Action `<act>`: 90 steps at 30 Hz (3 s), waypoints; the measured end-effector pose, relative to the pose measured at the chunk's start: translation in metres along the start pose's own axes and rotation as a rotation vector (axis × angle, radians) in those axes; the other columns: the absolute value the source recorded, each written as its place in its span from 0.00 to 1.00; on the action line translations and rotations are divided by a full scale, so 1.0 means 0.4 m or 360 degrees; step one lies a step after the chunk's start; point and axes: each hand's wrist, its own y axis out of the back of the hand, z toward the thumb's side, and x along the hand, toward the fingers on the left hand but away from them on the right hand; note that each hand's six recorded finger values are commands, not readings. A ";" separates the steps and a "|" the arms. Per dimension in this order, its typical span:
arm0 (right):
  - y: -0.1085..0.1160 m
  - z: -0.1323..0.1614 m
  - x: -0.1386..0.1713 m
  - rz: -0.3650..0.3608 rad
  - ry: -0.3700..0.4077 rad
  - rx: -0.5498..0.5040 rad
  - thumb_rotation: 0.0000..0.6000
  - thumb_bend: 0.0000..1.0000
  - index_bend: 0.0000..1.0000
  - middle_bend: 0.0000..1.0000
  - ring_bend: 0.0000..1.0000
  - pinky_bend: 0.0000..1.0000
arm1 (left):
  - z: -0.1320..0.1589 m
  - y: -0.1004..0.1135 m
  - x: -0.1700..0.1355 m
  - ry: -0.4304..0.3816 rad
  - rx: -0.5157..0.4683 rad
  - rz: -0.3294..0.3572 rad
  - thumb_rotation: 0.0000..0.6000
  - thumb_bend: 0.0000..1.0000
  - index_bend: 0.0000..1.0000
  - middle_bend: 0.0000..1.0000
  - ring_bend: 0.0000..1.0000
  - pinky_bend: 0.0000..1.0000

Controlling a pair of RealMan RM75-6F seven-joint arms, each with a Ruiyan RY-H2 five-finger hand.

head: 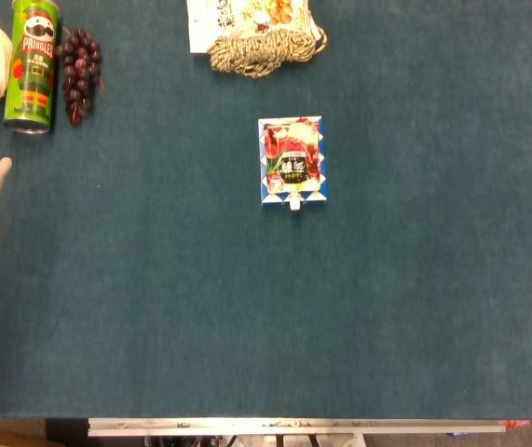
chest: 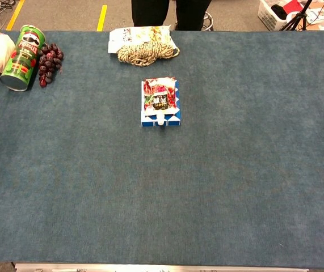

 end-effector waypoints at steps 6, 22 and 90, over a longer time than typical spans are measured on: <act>0.000 0.001 -0.003 0.0015 -0.0014 -0.0019 1.00 0.99 0.00 0.00 0.20 0.96 | 0.004 -0.006 -0.003 0.0009 -0.0006 -0.0029 1.00 0.85 0.07 0.00 0.10 0.85; 0.007 0.002 -0.009 -0.0027 0.0000 -0.0066 1.00 1.00 0.00 0.00 0.20 0.97 | 0.007 -0.005 -0.005 0.0000 -0.0043 -0.0044 1.00 0.88 0.00 0.00 0.10 0.86; 0.085 0.416 0.033 0.1411 0.1381 -0.2517 1.00 1.00 0.00 0.00 0.22 1.00 | 0.203 0.228 -0.080 -0.1059 -0.2490 -0.0824 1.00 0.91 0.00 0.00 0.13 0.87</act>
